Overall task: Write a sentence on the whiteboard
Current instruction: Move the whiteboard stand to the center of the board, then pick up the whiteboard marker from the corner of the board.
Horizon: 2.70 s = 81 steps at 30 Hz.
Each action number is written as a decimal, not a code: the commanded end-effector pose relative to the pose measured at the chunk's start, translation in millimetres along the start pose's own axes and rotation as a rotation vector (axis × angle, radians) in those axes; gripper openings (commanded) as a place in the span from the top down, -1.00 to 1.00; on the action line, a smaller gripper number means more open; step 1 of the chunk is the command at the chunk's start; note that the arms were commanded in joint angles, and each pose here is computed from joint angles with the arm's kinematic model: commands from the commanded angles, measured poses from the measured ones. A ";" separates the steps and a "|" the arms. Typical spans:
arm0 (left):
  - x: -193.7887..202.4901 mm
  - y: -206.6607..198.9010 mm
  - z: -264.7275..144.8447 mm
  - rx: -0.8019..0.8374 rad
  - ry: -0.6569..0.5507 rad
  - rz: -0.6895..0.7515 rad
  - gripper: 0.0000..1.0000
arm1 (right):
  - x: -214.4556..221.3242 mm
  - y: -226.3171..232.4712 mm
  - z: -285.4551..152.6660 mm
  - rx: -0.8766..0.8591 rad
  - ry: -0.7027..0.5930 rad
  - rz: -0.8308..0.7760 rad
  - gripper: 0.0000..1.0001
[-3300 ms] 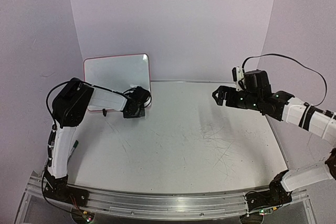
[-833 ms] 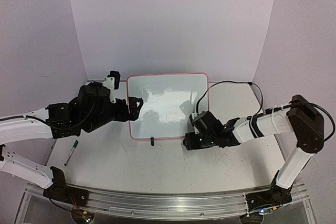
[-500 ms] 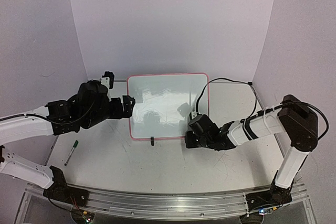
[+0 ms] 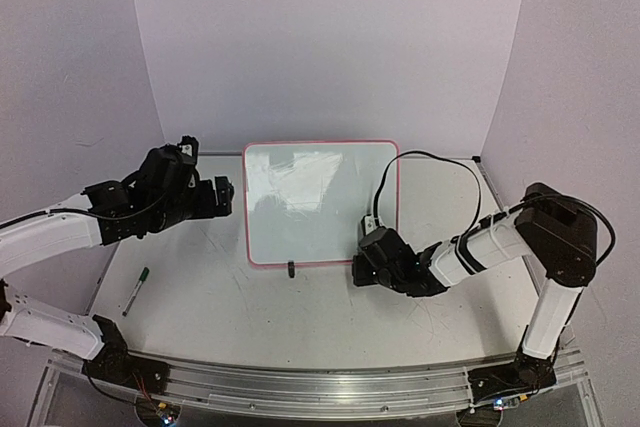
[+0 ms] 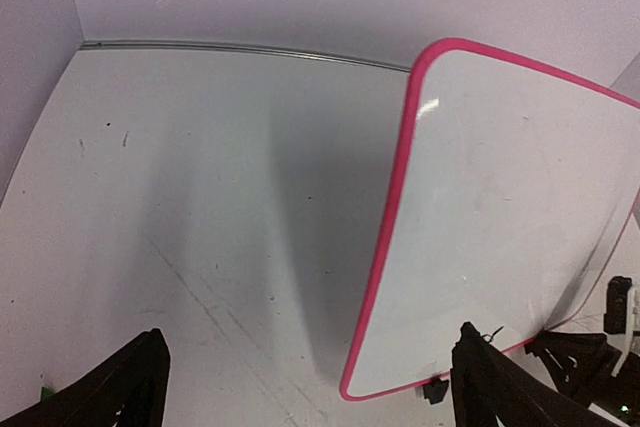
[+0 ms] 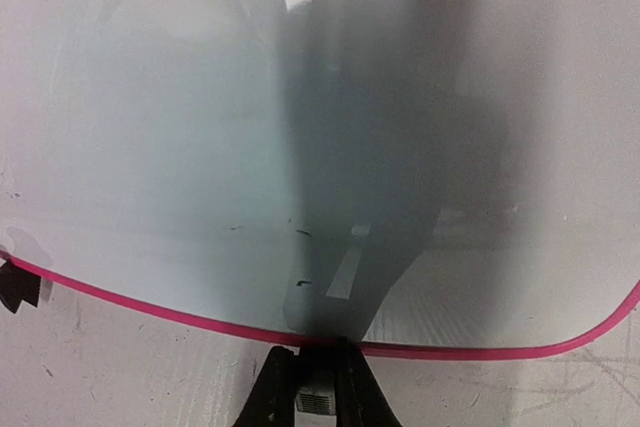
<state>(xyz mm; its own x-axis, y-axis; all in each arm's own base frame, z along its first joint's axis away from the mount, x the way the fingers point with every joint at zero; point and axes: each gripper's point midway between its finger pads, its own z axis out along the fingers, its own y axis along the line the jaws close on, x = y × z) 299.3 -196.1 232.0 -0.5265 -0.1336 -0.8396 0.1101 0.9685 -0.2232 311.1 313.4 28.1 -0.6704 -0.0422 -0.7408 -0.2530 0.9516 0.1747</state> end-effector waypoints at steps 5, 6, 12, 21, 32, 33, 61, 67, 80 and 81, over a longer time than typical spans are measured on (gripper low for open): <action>-2.5 53.2 21.1 -0.099 0.111 -0.095 -0.99 | 6.2 -31.8 -14.0 0.079 -0.020 -0.046 1.00; 0.0 60.3 23.4 -0.115 0.125 -0.109 -0.99 | 6.9 -35.5 -15.3 0.082 -0.018 -0.051 1.00; 25.9 95.4 40.2 -0.215 0.231 -0.160 -0.98 | 6.8 -52.1 -22.8 0.091 -0.005 -0.093 1.00; 34.4 7.1 38.9 0.373 0.246 -0.282 -0.78 | -2.7 -56.2 -32.2 0.056 0.033 -0.139 -0.08; 113.3 -38.2 86.7 0.123 0.416 -0.220 -0.33 | -42.5 -62.7 -103.8 0.036 -0.074 0.003 -0.42; 115.2 -42.2 89.6 0.115 0.417 -0.209 -0.33 | -48.7 -66.4 -111.3 0.048 -0.097 0.013 -0.47; 94.1 191.7 14.9 -0.602 0.527 -0.286 -0.99 | -95.7 -55.6 -150.7 0.000 -0.211 -0.045 -0.57; 116.9 238.3 1.7 -0.654 0.625 -0.498 -0.99 | -99.9 -52.7 -157.7 -0.028 -0.232 -0.061 -0.58; 168.3 252.9 12.9 -0.653 0.826 -0.560 -0.99 | -106.4 -56.0 -178.8 -0.066 -0.295 -0.037 -0.60; 171.0 253.9 14.4 -0.657 0.840 -0.555 -0.98 | -107.0 -56.5 -180.4 -0.067 -0.301 -0.036 -0.60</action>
<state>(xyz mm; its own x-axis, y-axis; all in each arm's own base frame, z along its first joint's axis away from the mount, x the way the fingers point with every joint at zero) 252.0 27.0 36.2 -0.7528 -0.6466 -0.1234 -0.6544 0.7553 0.0349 273.3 212.4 200.4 -0.4661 -0.0022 -0.8847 -0.3191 0.9331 0.1658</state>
